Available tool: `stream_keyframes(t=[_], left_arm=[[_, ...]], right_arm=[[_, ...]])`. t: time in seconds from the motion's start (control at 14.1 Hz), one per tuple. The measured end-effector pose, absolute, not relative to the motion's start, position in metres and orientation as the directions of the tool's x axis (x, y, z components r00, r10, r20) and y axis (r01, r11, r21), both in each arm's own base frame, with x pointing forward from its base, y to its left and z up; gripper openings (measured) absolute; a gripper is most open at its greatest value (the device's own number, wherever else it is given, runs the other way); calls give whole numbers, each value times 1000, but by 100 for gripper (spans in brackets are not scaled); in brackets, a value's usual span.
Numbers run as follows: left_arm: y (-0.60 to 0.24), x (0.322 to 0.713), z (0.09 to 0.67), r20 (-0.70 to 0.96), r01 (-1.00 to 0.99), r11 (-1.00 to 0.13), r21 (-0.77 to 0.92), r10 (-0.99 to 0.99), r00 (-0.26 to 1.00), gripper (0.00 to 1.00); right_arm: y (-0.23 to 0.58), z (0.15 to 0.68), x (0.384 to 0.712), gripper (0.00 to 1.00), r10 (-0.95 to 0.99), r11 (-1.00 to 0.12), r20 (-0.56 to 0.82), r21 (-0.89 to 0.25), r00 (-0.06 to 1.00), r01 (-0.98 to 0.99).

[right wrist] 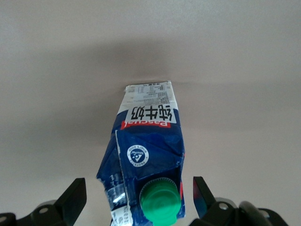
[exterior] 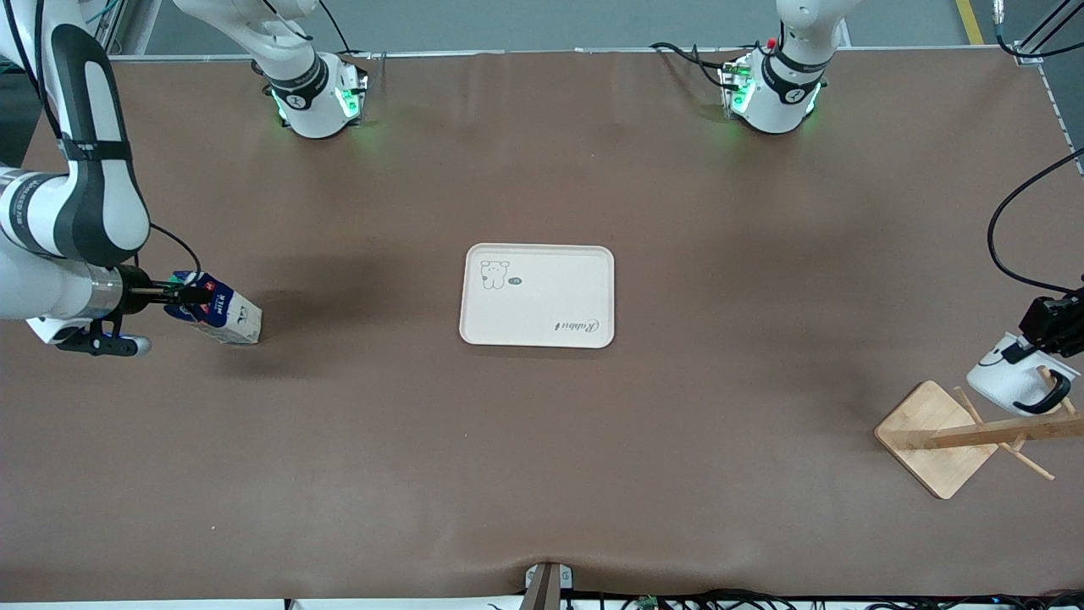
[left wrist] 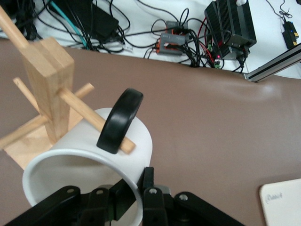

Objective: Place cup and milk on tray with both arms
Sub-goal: 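Lift the mug off the stand with the left gripper toward the tray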

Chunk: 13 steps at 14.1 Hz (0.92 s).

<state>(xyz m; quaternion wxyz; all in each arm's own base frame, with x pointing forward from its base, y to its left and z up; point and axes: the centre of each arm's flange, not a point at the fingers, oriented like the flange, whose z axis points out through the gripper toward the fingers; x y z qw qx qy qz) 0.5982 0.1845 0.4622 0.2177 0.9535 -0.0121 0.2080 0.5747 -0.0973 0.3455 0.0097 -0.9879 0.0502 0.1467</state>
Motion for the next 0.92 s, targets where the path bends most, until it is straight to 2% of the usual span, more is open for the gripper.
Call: stream_keyframes(t=[0.21, 0.28, 0.5, 0.57, 0.92], left_arm=[[162, 590, 481, 304, -41, -878, 478, 122, 945, 9], [154, 588, 488, 279, -15, -870, 494, 142, 950, 9], [125, 585, 505, 209, 62, -867, 494, 187, 960, 9], [109, 587, 509, 180, 95, -874, 477, 203, 963, 9], [-13, 597, 531, 79, 242, -905, 350, 285, 955, 9]], right_arm=[[-98, 337, 568, 100, -78, -997, -263, 0, 962, -81], [-98, 336, 567, 93, -73, -997, -262, -2, 962, -77], [-97, 342, 565, 58, -66, -998, -254, -5, 965, -70], [-96, 342, 565, 52, -59, -998, -255, -7, 965, -63], [-95, 357, 567, 51, -33, -999, -255, -15, 966, -38]])
